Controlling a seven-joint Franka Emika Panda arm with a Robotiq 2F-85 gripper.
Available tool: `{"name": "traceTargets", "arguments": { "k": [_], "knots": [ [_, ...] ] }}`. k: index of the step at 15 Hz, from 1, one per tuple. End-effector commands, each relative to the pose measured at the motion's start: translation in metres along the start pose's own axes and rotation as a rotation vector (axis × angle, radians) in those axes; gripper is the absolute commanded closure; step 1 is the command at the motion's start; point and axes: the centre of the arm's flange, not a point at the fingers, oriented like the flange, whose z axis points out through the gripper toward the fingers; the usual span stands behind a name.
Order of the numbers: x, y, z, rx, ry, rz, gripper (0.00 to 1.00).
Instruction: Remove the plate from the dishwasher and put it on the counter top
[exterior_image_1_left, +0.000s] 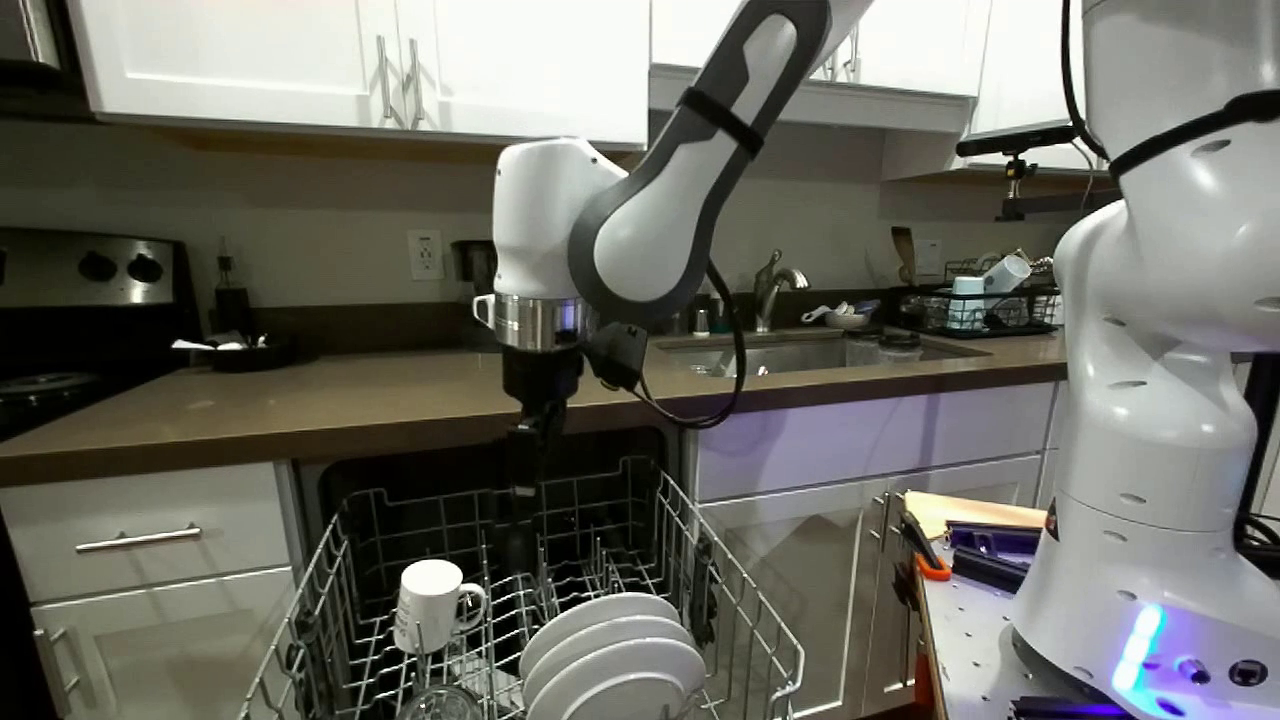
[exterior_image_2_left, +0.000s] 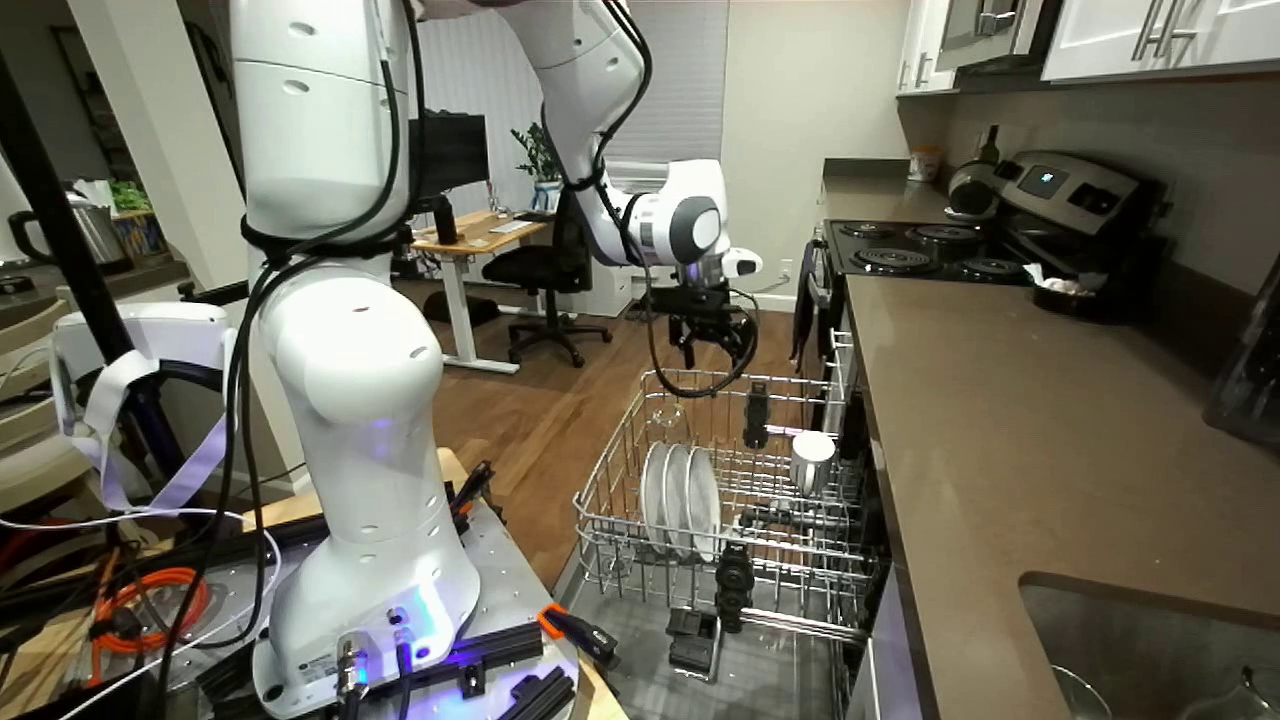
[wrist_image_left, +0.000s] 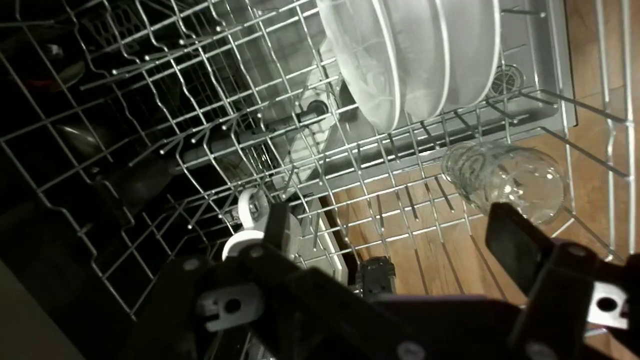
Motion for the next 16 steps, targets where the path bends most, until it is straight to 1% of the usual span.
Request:
{"name": "traceTargets", "arguments": {
  "k": [1, 2, 6, 13, 16],
  "knots": [
    [0.009, 0.016, 0.033, -0.019, -0.018, -0.014, 0.0],
    [0.009, 0.02, 0.041, -0.028, -0.049, -0.006, 0.0],
    [0.006, 0.027, 0.066, -0.026, -0.102, 0.0, 0.0],
    [-0.002, 0.023, 0.099, -0.026, -0.199, -0.02, 0.0],
    [-0.006, 0.02, 0.109, -0.005, -0.23, -0.039, 0.0]
  ]
}}
